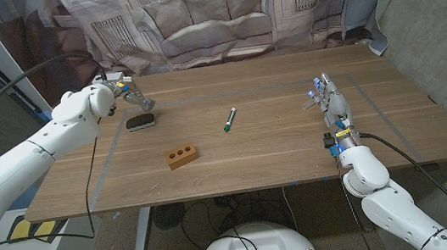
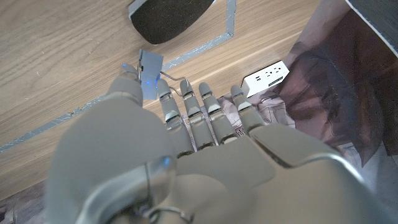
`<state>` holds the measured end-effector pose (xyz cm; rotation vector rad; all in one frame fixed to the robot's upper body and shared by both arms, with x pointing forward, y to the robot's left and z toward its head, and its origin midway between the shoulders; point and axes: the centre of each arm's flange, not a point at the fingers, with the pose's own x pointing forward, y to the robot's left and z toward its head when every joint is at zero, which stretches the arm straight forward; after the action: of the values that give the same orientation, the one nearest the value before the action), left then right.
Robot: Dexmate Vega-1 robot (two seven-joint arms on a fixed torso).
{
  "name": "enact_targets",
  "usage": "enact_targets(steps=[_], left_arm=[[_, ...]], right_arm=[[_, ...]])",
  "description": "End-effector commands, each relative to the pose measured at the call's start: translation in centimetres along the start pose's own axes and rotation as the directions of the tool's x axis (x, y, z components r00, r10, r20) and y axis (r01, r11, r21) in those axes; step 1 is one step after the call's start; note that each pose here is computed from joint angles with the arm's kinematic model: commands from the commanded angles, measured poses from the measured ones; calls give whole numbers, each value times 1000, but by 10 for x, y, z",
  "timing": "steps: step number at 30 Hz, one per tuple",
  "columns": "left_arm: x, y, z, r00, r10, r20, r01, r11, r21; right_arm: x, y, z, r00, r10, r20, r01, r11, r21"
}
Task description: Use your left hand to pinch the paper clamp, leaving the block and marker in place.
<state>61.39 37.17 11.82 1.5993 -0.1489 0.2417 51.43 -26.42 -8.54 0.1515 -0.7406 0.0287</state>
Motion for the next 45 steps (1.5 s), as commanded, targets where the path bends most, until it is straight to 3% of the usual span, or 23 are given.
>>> enact_targets(steps=[1, 11, 33, 45], left_arm=[[9, -5, 9, 1000, 4, 14, -3, 999, -51], [15, -7, 22, 1000, -6, 29, 7, 999, -46], [26, -44, 39, 998, -39, 49, 42, 996, -74], [36, -49, 55, 997, -35, 68, 40, 997, -69]], right_arm=[[-4, -4, 1, 1000, -6, 2, 6, 1000, 1], [-8, -7, 2, 1000, -14, 2, 14, 1000, 1], [-17, -9, -4, 1000, -14, -21, 14, 1000, 4], [-16, -13, -6, 999, -20, -25, 21, 1000, 5]])
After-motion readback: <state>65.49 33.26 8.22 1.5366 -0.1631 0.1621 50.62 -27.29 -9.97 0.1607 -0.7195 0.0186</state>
